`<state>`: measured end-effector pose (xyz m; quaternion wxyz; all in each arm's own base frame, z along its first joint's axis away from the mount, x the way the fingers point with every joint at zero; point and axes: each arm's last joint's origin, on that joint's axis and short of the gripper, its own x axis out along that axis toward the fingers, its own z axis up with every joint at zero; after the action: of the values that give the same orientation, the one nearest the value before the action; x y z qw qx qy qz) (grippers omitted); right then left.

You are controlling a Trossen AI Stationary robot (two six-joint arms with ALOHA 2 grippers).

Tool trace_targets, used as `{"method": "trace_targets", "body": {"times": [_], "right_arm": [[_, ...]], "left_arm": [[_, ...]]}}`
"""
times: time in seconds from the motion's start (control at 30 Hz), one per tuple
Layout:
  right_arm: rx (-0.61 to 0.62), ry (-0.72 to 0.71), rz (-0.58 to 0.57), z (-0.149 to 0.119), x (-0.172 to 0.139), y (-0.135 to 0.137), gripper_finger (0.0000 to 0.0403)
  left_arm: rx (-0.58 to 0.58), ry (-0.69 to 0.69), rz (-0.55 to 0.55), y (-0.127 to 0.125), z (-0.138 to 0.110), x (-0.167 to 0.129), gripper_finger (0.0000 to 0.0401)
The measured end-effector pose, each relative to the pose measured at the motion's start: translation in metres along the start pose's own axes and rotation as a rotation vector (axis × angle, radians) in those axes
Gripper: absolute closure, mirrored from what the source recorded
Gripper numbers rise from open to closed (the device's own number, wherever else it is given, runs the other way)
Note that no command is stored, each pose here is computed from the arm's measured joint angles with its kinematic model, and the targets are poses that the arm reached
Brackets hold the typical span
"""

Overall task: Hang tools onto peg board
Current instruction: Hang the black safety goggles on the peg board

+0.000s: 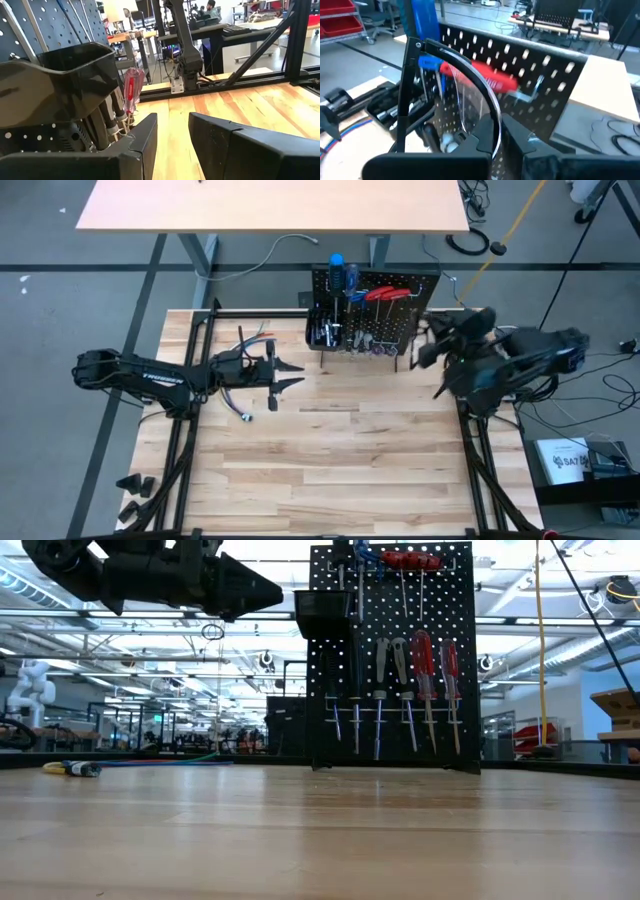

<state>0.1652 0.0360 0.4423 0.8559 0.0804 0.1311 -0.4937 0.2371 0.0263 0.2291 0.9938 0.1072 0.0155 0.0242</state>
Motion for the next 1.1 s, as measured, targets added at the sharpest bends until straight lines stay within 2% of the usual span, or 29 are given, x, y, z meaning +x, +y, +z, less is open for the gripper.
{"method": "trace_targets", "body": {"times": [0.17,0.33,0.47,0.6,0.73,0.93,1.0,1.1], "right_arm": [[0.018,-0.02,0.03,0.035,-0.011,-0.028,0.0396],[0.056,0.019,0.079,0.061,-0.019,-0.063,0.0396],[0.085,0.061,0.143,0.07,-0.026,-0.093,0.0396],[0.107,0.169,0.281,0.067,-0.033,-0.113,0.0397],[0.094,0.29,0.403,0.056,-0.033,-0.116,0.0397],[0.064,0.529,0.598,0.037,-0.03,-0.104,0.0397],[0.063,0.6,0.637,0.031,-0.028,-0.099,0.0398],[0.063,0.668,0.638,0.023,-0.023,-0.092,0.0398]], "left_arm": [[-0.001,0.014,-0.003,0.0,-0.001,0.0,0.0283],[-0.005,0.069,-0.015,-0.002,-0.007,0.0,0.0283],[-0.009,0.11,-0.024,-0.002,-0.011,-0.001,0.0283],[-0.01,0.118,-0.026,-0.003,-0.011,-0.001,0.0283],[-0.01,0.12,-0.026,-0.003,-0.012,-0.001,0.0283],[-0.011,0.12,-0.027,-0.003,-0.012,-0.001,0.0283],[-0.011,0.118,-0.026,-0.003,-0.011,-0.001,0.0283],[-0.043,0.09,-0.018,-0.002,-0.009,0.0,0.0283]]}}
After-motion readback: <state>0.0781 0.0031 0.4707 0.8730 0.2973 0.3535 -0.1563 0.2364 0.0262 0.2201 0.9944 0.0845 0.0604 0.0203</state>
